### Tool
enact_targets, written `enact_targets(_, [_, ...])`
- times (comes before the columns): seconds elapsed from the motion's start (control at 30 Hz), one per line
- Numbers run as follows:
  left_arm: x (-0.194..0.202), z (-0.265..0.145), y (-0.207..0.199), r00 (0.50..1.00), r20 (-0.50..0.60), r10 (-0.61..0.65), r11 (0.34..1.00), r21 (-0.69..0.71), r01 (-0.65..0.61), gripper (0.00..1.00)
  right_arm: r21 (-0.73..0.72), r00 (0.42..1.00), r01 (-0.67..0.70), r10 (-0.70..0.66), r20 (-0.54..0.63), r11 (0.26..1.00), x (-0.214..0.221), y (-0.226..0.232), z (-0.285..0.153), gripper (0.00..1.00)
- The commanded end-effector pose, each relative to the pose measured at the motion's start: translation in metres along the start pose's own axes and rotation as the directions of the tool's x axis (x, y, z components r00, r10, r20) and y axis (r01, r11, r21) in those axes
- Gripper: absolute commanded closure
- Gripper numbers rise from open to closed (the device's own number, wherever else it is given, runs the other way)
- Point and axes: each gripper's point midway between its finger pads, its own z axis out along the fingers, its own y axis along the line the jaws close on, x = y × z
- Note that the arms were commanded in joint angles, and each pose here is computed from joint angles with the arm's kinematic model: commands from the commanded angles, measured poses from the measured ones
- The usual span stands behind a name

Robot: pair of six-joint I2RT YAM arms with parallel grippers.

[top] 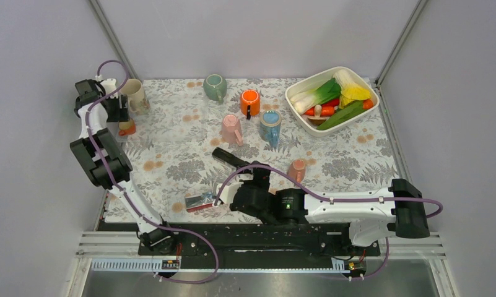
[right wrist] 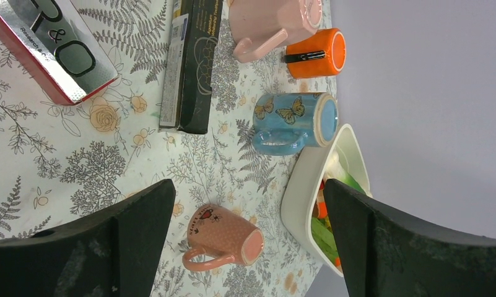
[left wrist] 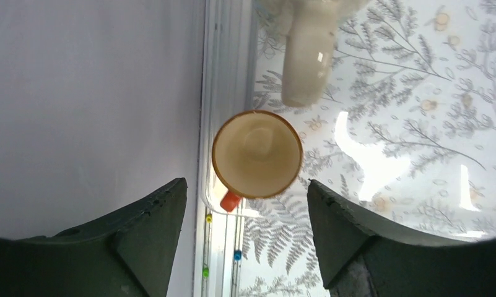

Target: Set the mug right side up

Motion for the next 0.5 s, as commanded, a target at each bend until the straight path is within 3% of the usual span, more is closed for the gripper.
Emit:
enact_targets(0.0, [-0.027, -0.036, -0.018, 0.994, 0.105, 0.033, 0.999, 0.031, -0.036, 0.25, 0.014, 0.994, -0.092, 0.091, 0.053, 0.996, -0.014, -0.014, -0.012, 0.01])
enact_targets(0.13, [-0.023, -0.053, -0.041, 0.991, 0.120, 0.058, 0.995, 0.074, -0.067, 0.25, 0.046, 0.985, -0.167, 0.165, 0.055, 0.985, -0.009, -0.024, -0.015, 0.01])
enact_targets(0.23, [-0.017, -0.070, -0.070, 0.987, 0.125, 0.103, 0.985, 0.127, -0.118, 0.25, 0.104, 0.947, -0.322, 0.321, 0.029, 0.941, 0.008, -0.045, -0.014, 0.00])
enact_targets(0.33, [-0.004, -0.088, -0.108, 0.981, 0.116, 0.154, 0.962, 0.211, -0.176, 0.24, 0.172, 0.839, -0.528, 0.542, -0.049, 0.832, 0.048, -0.069, -0.012, 0.01])
enact_targets(0.47, [0.013, -0.114, -0.159, 0.971, 0.128, 0.202, 0.915, 0.328, -0.234, 0.22, 0.347, 0.617, -0.710, 0.779, -0.111, 0.612, 0.114, -0.081, -0.017, 0.01])
